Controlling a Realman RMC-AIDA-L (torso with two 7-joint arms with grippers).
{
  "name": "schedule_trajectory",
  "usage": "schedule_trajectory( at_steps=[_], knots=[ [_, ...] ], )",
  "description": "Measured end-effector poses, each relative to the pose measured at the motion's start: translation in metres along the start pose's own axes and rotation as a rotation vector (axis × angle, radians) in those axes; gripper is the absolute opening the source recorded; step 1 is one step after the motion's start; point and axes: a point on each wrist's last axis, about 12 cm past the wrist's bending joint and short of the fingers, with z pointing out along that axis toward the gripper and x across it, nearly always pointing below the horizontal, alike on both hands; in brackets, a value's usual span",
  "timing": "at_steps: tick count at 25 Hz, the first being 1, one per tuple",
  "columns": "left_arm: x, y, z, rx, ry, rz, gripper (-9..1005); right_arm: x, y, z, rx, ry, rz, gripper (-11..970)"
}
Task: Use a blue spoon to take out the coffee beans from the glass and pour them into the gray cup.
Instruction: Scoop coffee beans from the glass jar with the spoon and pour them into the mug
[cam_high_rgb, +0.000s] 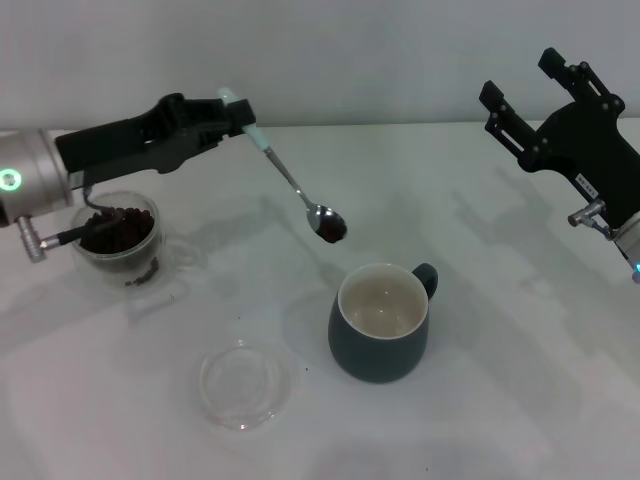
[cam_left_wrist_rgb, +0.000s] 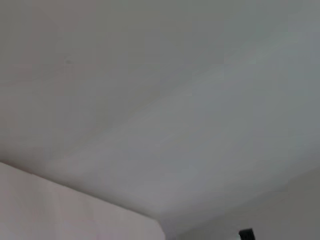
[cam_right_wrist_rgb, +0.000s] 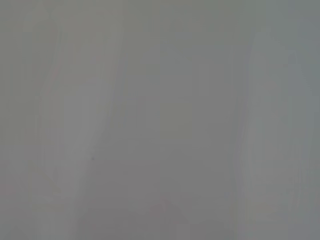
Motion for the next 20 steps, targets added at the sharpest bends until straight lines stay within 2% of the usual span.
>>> schedule_trajectory(
  at_steps=[11,20],
  knots=[
    [-0.001,-0.007,0.026,-0.033,0.074,0.099,131,0.000,0.003,-0.003,-0.016,-0.009,0.005,799],
    [0.003,-0.016,0.051,-0.053,0.166,0.275,132,0.000,0.005,-0.006,-0.027,-0.013,0.007,799]
  ],
)
